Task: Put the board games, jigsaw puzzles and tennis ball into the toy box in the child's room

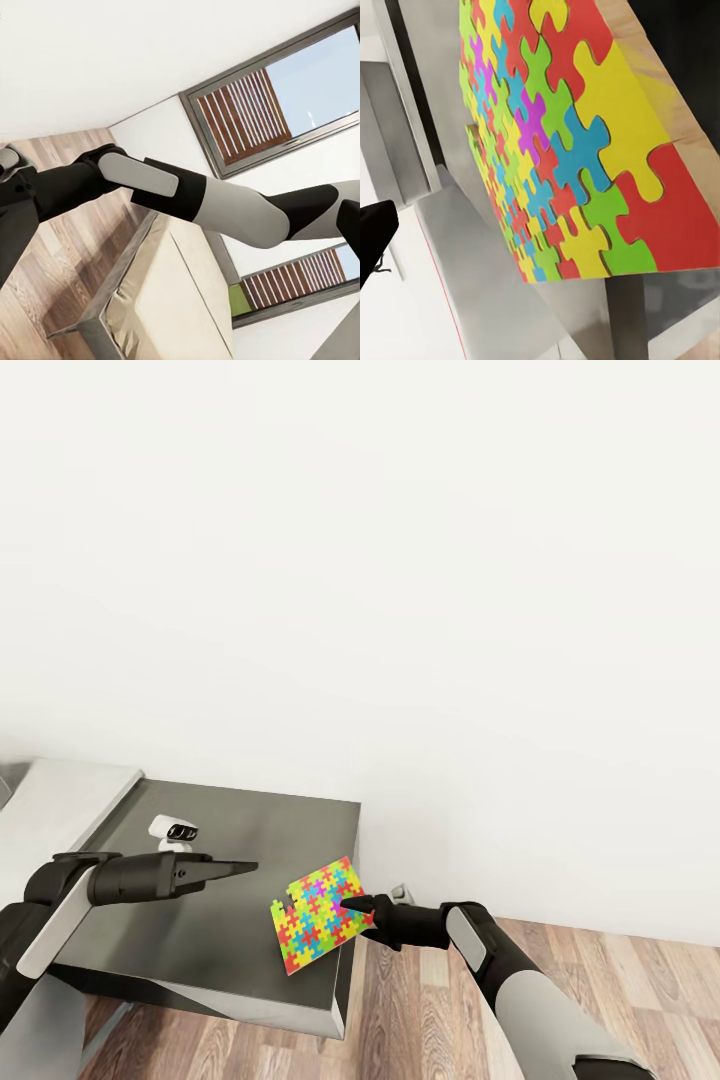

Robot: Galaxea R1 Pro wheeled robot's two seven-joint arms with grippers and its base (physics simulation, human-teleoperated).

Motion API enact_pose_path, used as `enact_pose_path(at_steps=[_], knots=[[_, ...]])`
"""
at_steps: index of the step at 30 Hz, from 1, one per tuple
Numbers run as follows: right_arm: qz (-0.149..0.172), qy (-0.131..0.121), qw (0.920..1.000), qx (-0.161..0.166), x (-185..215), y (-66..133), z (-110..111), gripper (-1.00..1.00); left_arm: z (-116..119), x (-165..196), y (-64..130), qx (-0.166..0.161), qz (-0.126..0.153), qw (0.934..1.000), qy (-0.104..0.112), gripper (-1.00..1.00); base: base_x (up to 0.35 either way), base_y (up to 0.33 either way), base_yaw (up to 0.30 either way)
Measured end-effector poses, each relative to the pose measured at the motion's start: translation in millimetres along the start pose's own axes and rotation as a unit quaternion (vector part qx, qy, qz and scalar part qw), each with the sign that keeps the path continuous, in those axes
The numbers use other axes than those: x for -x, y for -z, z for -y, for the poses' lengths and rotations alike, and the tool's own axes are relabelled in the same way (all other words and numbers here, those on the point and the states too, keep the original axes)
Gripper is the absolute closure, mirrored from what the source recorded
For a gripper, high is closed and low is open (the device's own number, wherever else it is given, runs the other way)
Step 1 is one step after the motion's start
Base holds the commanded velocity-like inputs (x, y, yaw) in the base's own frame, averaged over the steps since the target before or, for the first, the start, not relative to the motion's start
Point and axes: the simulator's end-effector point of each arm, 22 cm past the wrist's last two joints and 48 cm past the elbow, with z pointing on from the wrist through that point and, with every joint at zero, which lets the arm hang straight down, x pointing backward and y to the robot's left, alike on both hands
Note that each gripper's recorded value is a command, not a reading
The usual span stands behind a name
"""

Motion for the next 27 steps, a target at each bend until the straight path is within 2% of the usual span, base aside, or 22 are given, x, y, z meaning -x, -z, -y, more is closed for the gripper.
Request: enact_pose_path(at_steps=[10, 11, 27], knots=[[0.001, 0.0, 1.0, 0.005, 0.9, 1.2, -1.7, -1.0, 0.0, 0.0, 0.0, 0.0, 0.0, 1.0, 0.0, -1.0, 0.0, 0.0, 0.0], [0.001, 0.0, 1.0, 0.005, 1.1, 1.5, -1.6, 1.0, 0.0, 0.0, 0.0, 0.0, 0.0, 1.0, 0.0, -1.0, 0.0, 0.0, 0.0], [0.009, -0.006, 0.9999, 0.011, 6.9, 7.2, -1.0, 1.0, 0.0, 0.0, -0.2, 0.0, 0.0, 1.0, 0.0, -1.0, 0.0, 0.0, 0.0]])
